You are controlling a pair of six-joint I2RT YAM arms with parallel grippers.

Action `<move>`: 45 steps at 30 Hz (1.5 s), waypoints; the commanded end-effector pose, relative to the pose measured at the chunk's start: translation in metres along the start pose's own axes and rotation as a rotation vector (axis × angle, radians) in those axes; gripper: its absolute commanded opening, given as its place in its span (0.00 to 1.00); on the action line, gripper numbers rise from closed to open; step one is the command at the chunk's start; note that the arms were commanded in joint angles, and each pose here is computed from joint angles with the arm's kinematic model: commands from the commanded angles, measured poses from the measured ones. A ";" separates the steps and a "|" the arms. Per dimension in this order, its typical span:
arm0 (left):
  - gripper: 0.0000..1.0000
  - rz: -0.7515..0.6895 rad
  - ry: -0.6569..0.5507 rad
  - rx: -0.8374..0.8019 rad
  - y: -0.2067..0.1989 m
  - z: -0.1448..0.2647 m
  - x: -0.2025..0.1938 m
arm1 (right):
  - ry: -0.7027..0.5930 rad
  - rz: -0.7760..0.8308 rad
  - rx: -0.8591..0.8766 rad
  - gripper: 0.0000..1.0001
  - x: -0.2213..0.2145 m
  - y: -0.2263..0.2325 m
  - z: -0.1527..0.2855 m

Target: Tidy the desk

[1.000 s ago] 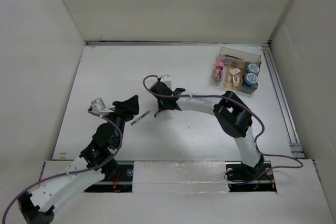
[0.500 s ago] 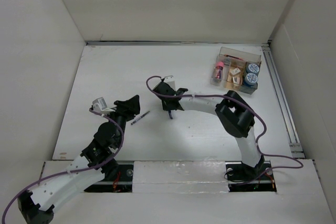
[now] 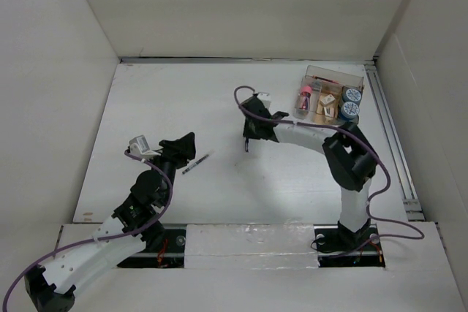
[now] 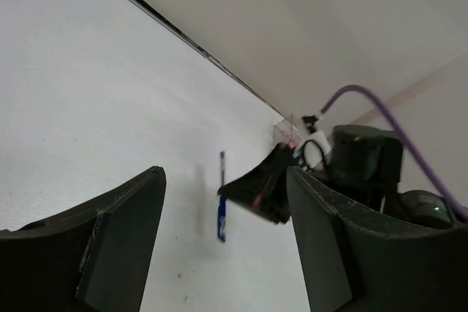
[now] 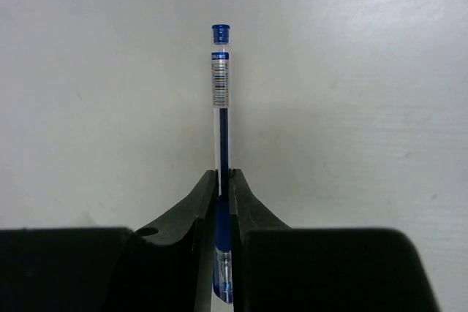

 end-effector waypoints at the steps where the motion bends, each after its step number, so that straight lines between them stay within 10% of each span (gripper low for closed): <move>1: 0.63 0.020 -0.031 -0.021 -0.006 -0.001 0.009 | -0.211 -0.274 0.298 0.00 0.094 0.027 0.035; 11: 0.63 0.027 -0.026 -0.048 -0.009 0.000 0.010 | -0.576 -1.100 0.351 0.00 0.256 -0.110 0.013; 17: 0.63 0.020 -0.007 -0.060 -0.013 -0.001 0.008 | -0.707 -1.305 0.320 0.00 0.290 -0.163 -0.013; 35: 0.64 0.013 -0.006 -0.047 -0.012 -0.002 0.007 | -0.825 -1.518 0.137 0.03 0.311 -0.233 -0.034; 45: 0.64 0.009 -0.004 -0.053 -0.012 -0.003 0.005 | -0.828 -1.544 0.115 0.30 0.313 -0.254 -0.035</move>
Point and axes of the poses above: each gripper's point midway between its finger pads, its own z axis back along the fingers, its own y axis along the line the jaws close on, x = y × z, the point moved 7 cm from there along z, back along the fingers, and after that the axes turned 13 degrees about -z, right-handed, at the moved point
